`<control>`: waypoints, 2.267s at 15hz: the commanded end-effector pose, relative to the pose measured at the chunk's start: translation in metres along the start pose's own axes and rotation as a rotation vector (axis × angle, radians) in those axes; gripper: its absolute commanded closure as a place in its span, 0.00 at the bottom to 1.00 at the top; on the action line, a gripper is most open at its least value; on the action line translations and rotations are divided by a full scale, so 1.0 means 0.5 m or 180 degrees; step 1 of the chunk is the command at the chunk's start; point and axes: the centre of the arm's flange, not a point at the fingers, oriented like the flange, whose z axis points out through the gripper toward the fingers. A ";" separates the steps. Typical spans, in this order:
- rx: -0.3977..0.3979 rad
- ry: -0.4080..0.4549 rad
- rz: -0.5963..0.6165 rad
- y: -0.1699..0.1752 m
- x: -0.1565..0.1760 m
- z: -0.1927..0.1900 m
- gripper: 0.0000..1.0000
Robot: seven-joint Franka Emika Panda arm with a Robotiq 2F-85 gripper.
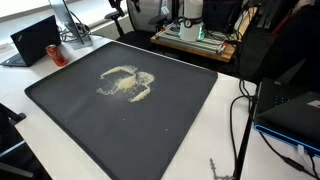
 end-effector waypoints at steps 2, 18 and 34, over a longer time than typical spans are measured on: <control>0.0000 0.0000 0.0000 0.000 0.000 0.000 0.00; 0.0232 0.0056 -0.0707 -0.208 -0.001 0.005 0.00; 0.0711 0.0147 -0.1653 -0.329 -0.062 -0.082 0.06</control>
